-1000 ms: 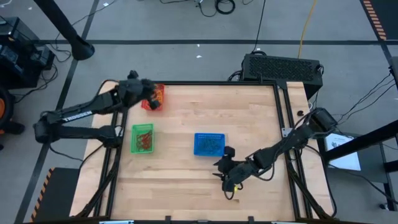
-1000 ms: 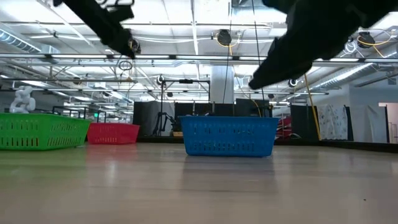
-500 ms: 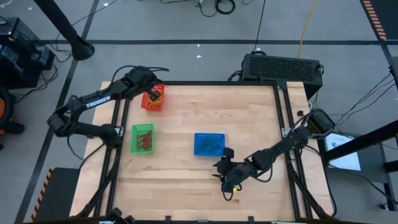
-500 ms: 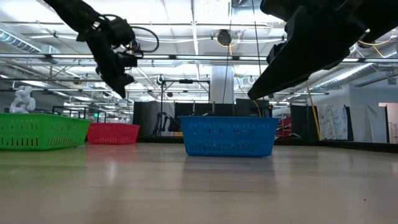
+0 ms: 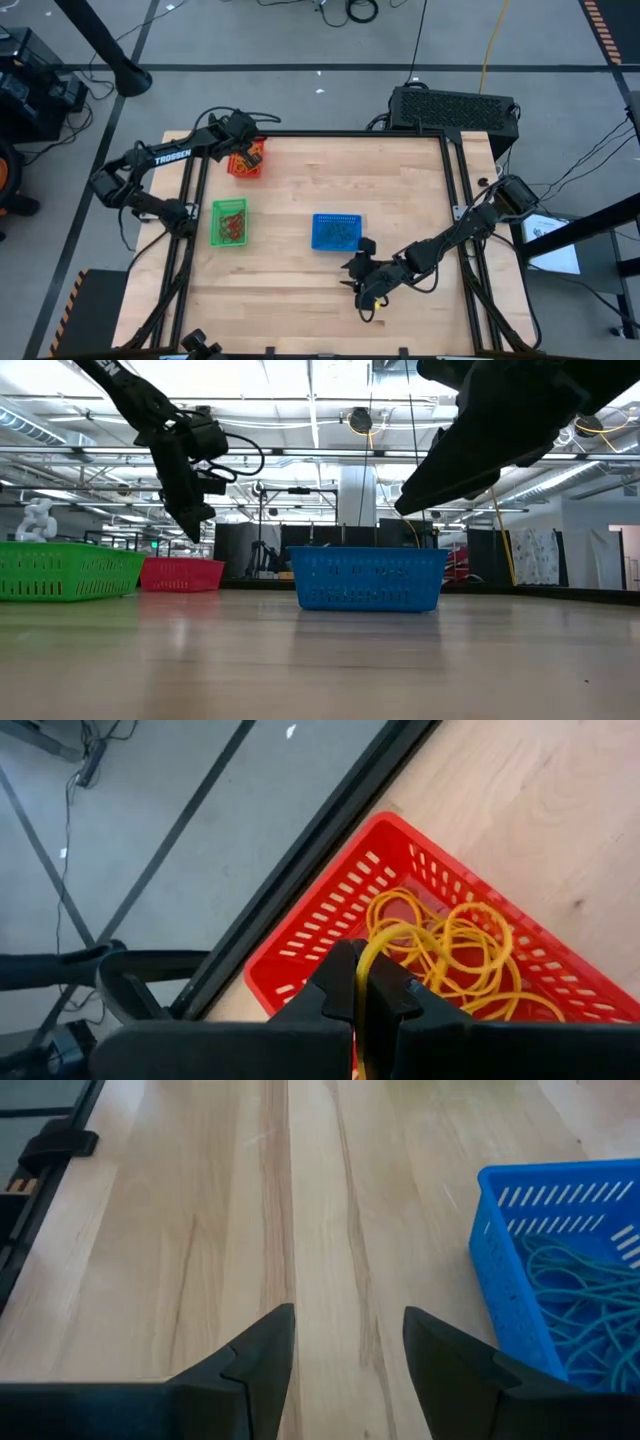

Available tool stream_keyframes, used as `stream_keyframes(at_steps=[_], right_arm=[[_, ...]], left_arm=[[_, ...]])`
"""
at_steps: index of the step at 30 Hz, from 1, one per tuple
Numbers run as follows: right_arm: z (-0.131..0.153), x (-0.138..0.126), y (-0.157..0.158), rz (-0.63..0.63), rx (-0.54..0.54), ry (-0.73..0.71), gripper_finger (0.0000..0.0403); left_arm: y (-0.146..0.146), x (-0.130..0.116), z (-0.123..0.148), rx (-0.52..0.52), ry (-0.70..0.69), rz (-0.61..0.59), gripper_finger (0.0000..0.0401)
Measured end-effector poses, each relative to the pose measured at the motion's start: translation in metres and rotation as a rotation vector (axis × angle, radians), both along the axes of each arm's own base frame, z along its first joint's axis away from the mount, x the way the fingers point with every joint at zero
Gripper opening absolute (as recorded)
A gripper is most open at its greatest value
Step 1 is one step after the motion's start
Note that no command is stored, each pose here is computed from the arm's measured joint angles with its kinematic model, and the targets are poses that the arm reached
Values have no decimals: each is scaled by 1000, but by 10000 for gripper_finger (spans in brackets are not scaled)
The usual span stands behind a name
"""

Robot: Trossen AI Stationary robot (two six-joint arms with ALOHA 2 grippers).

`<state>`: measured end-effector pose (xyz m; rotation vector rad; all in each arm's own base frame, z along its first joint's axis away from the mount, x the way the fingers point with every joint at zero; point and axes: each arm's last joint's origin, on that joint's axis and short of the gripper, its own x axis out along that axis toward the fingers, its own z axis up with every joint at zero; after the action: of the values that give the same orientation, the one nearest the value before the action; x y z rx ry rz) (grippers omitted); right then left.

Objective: Sort rubber bands into baskets
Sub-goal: Put the yellow rubber band into the red bin

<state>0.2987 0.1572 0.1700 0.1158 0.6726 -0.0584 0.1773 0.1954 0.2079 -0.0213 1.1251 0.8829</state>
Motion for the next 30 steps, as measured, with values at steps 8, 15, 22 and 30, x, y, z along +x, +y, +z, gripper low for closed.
stream_keyframes(at_steps=[8,15,22,30], right_arm=[[0,0,0,-9,10,2,180],[0,0,0,-9,10,2,180],[0,0,0,-9,10,2,180],[0,0,0,-9,10,2,180]], left_arm=[[0,0,-1,1,6,3,36],[1,-1,0,34,29,31,106],[1,-2,0,52,50,77,205],[-7,-11,-7,-50,156,72,259]])
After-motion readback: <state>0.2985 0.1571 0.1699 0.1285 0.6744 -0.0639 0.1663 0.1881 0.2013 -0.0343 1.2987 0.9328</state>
